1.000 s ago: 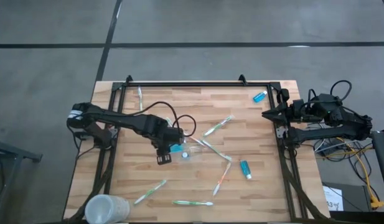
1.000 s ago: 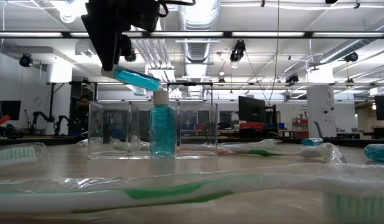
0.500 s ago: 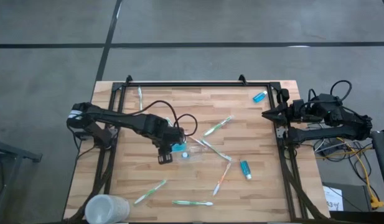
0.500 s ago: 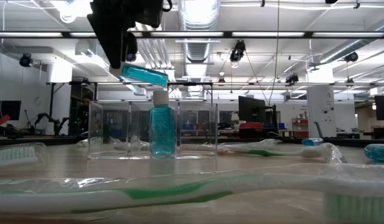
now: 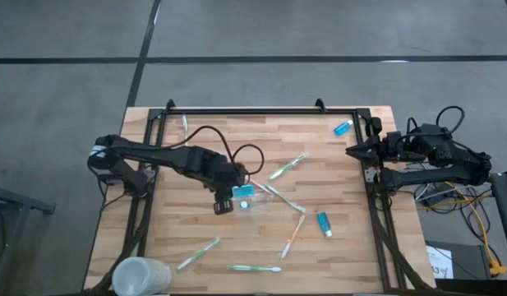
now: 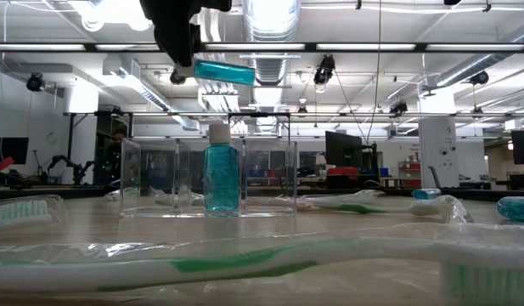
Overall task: Pick & Place toothbrushing station
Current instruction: Put the blue mouthwash bottle into the transparent organizer
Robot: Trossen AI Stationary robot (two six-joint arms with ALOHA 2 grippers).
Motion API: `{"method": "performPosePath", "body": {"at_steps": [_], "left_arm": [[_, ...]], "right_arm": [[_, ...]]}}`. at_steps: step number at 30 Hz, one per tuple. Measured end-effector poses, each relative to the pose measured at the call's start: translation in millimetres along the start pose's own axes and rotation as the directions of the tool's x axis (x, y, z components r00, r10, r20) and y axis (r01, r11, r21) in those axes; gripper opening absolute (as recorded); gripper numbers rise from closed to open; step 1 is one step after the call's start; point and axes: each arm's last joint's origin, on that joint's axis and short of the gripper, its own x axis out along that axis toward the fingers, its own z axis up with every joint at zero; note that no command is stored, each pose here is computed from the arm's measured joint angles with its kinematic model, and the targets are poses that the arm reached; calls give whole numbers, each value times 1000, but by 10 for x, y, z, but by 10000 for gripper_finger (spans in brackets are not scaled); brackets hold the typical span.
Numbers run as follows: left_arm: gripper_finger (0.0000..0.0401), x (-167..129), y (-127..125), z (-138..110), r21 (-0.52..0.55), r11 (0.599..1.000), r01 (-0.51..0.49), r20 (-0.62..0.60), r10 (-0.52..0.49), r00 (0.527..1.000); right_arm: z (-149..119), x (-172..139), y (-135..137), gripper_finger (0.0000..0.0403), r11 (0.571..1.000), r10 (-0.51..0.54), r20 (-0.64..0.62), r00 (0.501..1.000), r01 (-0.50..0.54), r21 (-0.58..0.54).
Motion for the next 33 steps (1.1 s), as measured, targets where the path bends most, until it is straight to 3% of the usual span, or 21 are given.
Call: {"method": "performPosePath", "body": {"at_steps": [6, 14, 21, 25, 29, 33], "left_arm": [[106, -2, -7, 19, -5, 1000, 7, 20, -7, 1000], [106, -1, -9, 32, -45, 999, 5, 34, -4, 999], [106, 0, 4, 40, -71, 997, -27, 50, 30, 998], [106, 0, 8, 40, -73, 997, -37, 53, 41, 998], [106, 0, 8, 40, -74, 997, -38, 53, 42, 998], [106, 1, 12, 41, -73, 996, -41, 54, 45, 998]], "right_arm": [[6, 1, 0, 34, 1000, 0, 7, 1000, 0, -26], [61, 43, 0, 34, 1000, 0, 57, 998, -2, 29], [197, 219, 0, 34, 966, 0, 178, 984, -47, 256], [175, 318, -1, 34, 955, -4, 151, 989, -41, 293], [106, 473, -19, 34, 927, -67, 79, 995, 32, 373], [25, 660, -20, 34, 924, -68, 8, 998, 60, 377]]}}
